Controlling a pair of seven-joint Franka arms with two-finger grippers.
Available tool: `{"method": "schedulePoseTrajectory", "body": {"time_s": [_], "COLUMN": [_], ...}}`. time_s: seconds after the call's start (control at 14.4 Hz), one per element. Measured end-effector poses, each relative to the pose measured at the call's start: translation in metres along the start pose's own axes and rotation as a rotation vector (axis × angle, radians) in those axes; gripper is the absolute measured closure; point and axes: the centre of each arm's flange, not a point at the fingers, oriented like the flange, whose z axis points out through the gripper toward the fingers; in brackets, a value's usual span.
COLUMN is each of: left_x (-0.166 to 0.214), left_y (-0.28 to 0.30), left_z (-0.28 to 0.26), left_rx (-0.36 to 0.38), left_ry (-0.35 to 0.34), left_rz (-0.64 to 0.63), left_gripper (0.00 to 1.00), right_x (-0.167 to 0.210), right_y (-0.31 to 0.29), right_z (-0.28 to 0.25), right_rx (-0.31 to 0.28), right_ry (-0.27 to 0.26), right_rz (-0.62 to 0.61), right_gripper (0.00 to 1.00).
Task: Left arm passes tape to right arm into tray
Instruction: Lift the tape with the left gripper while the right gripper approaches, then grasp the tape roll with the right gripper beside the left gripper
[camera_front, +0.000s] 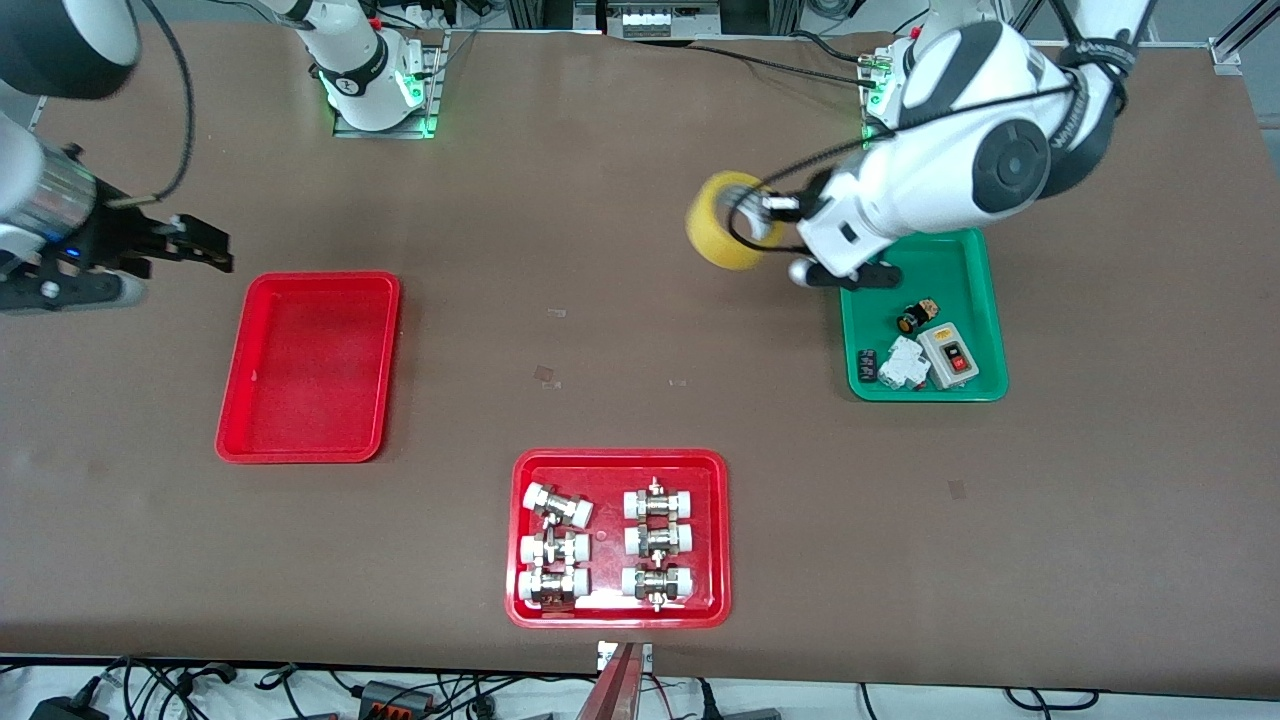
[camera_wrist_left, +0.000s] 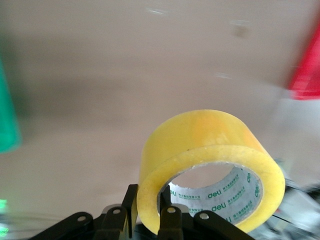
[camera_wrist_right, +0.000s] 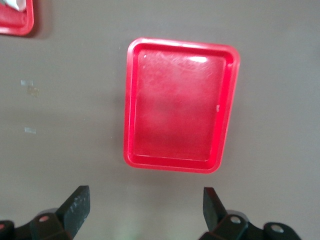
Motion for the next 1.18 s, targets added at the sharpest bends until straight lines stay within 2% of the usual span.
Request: {"method": "schedulePoseTrajectory", "body": {"time_s": [0.07, 0.21, 0.35, 0.63, 0.76, 0.83, 0.9, 1.04, 1.18], "left_x": [-0.007, -0.012, -0.005, 0.016, 0.021, 0.023, 0.024, 0.024, 0.024], "left_y": [0.023, 0.055, 0.07, 0.078, 0.078, 0.078, 0.078, 0.078, 0.078], "left_z": [0.0, 0.007, 0.017, 0.008, -0.001, -0.002, -0.001, -0.002, -0.003], "left_rx": [-0.046, -0.147, -0.254, -0.414, -0.441, -0.443, -0.443, -0.444, -0.446], "left_ry": [0.004, -0.002, -0.008, -0.053, -0.053, -0.053, -0.055, -0.055, -0.054], "left_rz": [-0.013, -0.034, -0.048, -0.091, -0.101, -0.106, -0.11, -0.113, -0.113], "left_gripper": [0.79, 0.79, 0.79, 0.79, 0.79, 0.79, 0.79, 0.79, 0.79], "right_x": [0.001, 0.001, 0.002, 0.004, 0.007, 0.008, 0.01, 0.011, 0.005], "right_y": [-0.004, -0.023, -0.055, -0.126, -0.165, -0.181, -0.194, -0.211, -0.231], "right_z": [0.008, 0.018, 0.01, -0.006, -0.014, -0.014, -0.015, -0.031, -0.056], "right_rx": [0.009, 0.081, 0.196, 0.412, 0.558, 0.627, 0.674, 0.721, 0.741], "right_ry": [-0.029, -0.079, -0.068, -0.044, -0.028, -0.037, -0.043, -0.041, -0.032], "right_rz": [-0.017, -0.062, -0.097, -0.174, -0.183, -0.176, -0.161, -0.117, -0.086], "right_gripper": [0.0, 0.0, 0.0, 0.0, 0.0, 0.0, 0.0, 0.0, 0.0]}}
